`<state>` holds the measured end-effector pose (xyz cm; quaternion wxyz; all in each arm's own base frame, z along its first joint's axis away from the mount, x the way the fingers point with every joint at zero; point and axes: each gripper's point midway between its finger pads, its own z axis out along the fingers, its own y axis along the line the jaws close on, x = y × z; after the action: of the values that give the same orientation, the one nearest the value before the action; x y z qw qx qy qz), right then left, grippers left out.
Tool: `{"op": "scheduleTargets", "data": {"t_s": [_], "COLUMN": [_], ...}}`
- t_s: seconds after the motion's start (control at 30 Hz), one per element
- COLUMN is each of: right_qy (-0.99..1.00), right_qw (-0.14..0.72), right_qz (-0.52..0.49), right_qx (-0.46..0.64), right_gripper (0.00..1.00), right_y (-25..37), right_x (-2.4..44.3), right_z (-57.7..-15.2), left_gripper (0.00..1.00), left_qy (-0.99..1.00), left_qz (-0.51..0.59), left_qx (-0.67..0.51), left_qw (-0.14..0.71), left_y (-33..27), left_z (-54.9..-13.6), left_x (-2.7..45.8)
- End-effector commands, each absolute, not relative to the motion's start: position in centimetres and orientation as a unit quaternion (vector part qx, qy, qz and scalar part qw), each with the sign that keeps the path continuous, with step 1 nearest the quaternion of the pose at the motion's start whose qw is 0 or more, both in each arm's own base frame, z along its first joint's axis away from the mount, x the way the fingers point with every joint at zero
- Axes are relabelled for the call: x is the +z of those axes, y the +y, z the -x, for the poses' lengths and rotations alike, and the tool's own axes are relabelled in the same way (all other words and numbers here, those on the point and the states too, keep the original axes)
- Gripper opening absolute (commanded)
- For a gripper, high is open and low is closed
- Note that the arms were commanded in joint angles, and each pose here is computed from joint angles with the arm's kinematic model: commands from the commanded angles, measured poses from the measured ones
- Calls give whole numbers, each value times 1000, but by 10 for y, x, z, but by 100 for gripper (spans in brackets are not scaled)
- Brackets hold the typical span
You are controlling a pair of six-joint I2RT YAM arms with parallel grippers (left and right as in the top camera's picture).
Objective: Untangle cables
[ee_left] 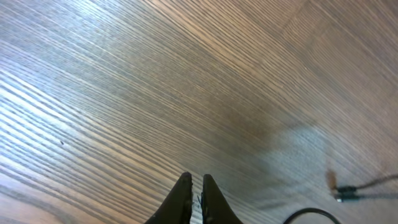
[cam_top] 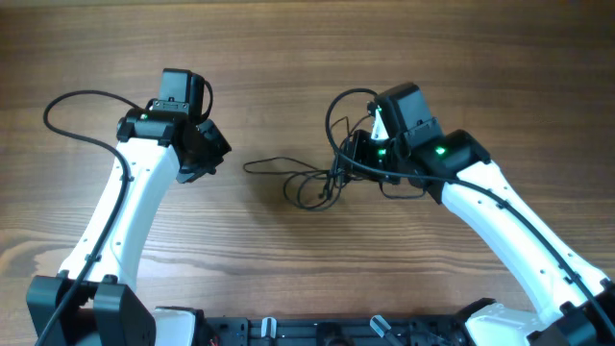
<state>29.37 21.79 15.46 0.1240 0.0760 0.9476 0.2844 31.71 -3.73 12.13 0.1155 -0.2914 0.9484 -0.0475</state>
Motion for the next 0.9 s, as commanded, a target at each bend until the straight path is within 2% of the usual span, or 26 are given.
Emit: {"op": "scheduleTargets", "data": {"t_s": [0.0, 0.13, 0.2, 0.23, 0.37, 0.43, 0.47, 0.53, 0.63, 0.7, 0.73, 0.83, 0.87], "right_qy": [938, 851, 824, 836, 925, 938, 941, 942, 902, 894, 906, 931, 927], "right_qw": [136, 128, 151, 162, 183, 183, 171, 146, 150, 180, 184, 151, 138], "right_qz": [-4, 143, 166, 142, -103, -187, -187, -116, 62, 91, 54, -218, -267], "right_qx": [318, 489, 521, 505, 318, 226, 226, 280, 399, 400, 378, 250, 223], "right_gripper": [4, 4, 5, 4, 5, 5, 4, 4, 4, 4, 5, 4, 4], "right_y": [231, 283, 292, 289, 227, 191, 191, 214, 260, 265, 257, 202, 192], "right_x": [171, 226, 245, 241, 181, 157, 155, 162, 195, 200, 194, 151, 140], "right_z": [-290, -269, -273, -282, -321, -320, -316, -306, -291, -299, -306, -318, -315], "left_gripper": [8, 12, 16, 16, 21, 28, 33, 38, 41, 41, 41, 41, 41], "left_qy": [940, 940, 944, 948, 957, 957, 957, 956, 954, 948, 947, 931, 919], "left_qz": [317, 317, 307, 293, 241, 240, 240, 238, 225, 209, 191, 105, 76], "left_qx": [-29, -32, -55, -74, -139, -145, -147, -154, -186, -232, -253, -347, -384], "left_qw": [121, 119, 108, 100, 80, 78, 77, 76, 73, 61, 58, 46, 42], "left_y": [-30, -31, -40, -48, -73, -75, -75, -78, -89, -105, -112, -143, -154], "left_z": [-318, -318, -316, -316, -314, -314, -314, -314, -316, -315, -314, -307, -303], "left_x": [120, 120, 119, 120, 123, 124, 124, 125, 129, 135, 138, 158, 167]}}
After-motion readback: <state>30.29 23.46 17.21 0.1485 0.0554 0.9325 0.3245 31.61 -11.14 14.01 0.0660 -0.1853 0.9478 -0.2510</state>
